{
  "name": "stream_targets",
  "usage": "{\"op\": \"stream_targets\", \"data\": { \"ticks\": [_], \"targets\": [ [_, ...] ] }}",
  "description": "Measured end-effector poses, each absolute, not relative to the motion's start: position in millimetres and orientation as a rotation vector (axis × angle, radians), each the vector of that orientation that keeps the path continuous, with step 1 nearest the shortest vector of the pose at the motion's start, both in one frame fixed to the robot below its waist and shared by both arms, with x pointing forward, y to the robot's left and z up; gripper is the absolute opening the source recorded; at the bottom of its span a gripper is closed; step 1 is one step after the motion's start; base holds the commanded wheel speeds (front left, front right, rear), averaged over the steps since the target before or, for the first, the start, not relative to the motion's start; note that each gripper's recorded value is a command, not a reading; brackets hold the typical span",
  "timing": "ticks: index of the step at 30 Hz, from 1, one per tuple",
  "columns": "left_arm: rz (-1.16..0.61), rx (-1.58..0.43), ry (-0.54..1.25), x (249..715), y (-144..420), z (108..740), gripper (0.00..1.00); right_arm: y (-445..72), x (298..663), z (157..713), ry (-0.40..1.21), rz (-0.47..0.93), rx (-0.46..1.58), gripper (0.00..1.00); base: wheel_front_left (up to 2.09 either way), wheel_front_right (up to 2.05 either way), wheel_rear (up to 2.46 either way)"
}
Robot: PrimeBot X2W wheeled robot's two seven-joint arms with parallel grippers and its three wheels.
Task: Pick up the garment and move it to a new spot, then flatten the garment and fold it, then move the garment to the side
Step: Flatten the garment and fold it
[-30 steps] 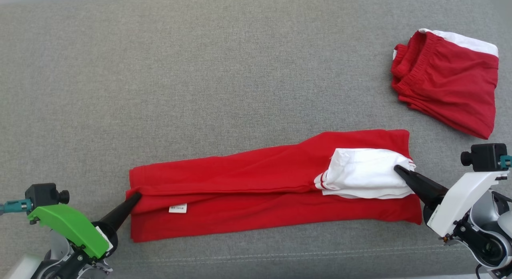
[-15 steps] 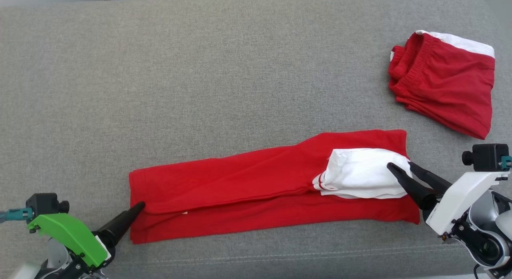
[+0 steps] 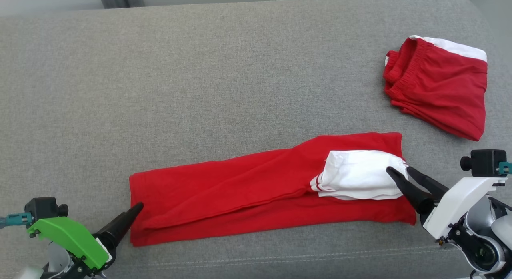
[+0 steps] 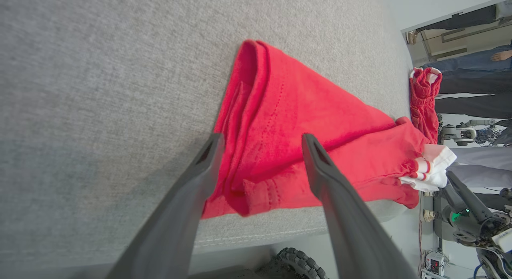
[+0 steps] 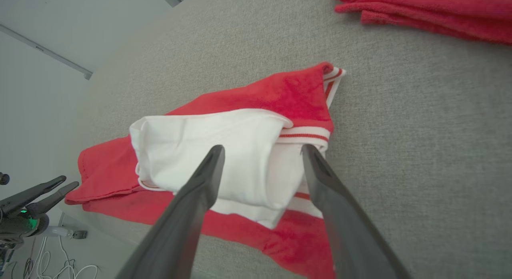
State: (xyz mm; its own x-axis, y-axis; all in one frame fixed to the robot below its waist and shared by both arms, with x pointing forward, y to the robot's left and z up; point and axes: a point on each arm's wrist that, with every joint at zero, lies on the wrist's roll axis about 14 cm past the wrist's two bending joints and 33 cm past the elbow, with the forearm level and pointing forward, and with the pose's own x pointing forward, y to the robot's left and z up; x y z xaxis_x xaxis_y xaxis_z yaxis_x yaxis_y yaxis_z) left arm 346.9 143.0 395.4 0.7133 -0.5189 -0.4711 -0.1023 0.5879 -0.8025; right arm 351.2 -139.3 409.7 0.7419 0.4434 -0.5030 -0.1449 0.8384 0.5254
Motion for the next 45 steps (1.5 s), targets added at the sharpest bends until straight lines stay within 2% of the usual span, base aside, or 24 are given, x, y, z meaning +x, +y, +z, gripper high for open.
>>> {"op": "stream_targets", "data": {
  "ticks": [7, 10, 17, 20, 30, 34, 45],
  "targets": [
    [-0.267, -0.949, 0.725, 343.2, 137.4, 399.2, 1.0, -135.5, 336.4, 404.8, 0.676, 0.328, 0.504, 1.0, 0.0, 0.0, 0.0],
    [-0.269, -0.899, 0.691, 342.8, 140.0, 402.0, 1.0, -134.0, 330.1, 404.1, 0.667, 0.305, 0.544, 1.0, 0.0, 0.0, 0.0],
    [-0.235, -0.806, 0.618, 330.2, 152.4, 401.5, 1.0, -127.2, 325.6, 416.6, 0.567, 0.217, 0.723, 1.0, 0.0, 0.0, 0.0],
    [-0.224, -0.753, 0.566, 326.6, 158.7, 404.4, 1.0, -121.8, 312.8, 415.2, 0.553, 0.179, 0.799, 1.0, 0.0, 0.0, 0.0],
    [-0.197, -0.795, 0.442, 310.3, 147.5, 418.0, 1.0, -125.3, 271.7, 400.6, 0.551, 0.061, 0.897, 1.0, 0.0, 0.0, 0.0],
    [-0.205, -0.787, 0.398, 308.9, 140.2, 425.0, 1.0, -130.8, 269.9, 402.3, 0.499, -0.015, 0.989, 1.0, 0.0, 0.0, 0.0],
    [-0.245, -0.633, 0.323, 312.4, 131.2, 440.0, 1.0, -132.9, 270.7, 393.2, 0.463, -0.086, 1.111, 1.0, 0.0, 0.0, 0.0]
  ]
}}
